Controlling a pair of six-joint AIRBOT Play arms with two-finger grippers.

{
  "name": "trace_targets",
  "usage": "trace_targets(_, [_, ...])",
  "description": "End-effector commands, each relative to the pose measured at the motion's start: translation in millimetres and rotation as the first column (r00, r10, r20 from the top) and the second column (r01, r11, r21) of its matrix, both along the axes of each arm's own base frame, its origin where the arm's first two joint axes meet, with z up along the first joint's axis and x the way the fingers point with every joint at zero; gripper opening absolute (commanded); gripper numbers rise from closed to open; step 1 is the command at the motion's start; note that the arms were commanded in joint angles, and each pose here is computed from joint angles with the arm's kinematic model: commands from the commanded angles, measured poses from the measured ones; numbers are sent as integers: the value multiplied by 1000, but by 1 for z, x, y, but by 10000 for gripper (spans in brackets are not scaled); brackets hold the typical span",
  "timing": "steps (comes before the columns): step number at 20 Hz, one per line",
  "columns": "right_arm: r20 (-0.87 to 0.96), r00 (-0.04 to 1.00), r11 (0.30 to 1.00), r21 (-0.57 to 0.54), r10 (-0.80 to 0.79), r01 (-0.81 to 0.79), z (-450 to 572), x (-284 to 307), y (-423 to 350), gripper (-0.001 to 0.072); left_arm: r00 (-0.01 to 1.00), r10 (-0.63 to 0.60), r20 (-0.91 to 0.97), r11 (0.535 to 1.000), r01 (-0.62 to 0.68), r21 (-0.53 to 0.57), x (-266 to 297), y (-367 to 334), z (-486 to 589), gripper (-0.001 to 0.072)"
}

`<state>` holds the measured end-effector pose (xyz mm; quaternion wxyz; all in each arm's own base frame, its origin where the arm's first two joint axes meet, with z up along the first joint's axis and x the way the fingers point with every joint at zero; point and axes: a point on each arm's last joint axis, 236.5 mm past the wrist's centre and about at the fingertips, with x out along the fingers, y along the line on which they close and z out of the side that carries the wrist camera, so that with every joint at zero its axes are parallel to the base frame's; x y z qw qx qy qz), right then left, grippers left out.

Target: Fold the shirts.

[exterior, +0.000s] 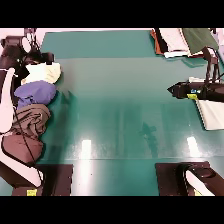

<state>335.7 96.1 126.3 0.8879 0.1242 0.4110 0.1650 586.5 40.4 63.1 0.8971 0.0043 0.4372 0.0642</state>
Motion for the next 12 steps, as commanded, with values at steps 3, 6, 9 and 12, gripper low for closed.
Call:
trace_targets(3, [1,1000,1000,0,0,0,0,0,0,18,995,53,-80,999,-54,-5,11,30,-71,521])
trace_targets(6, [2,1000,1000,1,-1,1,0,0,0,18,993,54,-102,999,-54,-5,9,30,-80,519])
trace_targets(9, [9,1000,1000,9,-3,3,2,2,1,18,992,60,-110,998,-61,-4,6,31,-65,33])
trace_targets(12, [73,997,1000,12,-2,1,31,8,2,18,996,75,-47,997,-75,-5,12,33,-4,26])
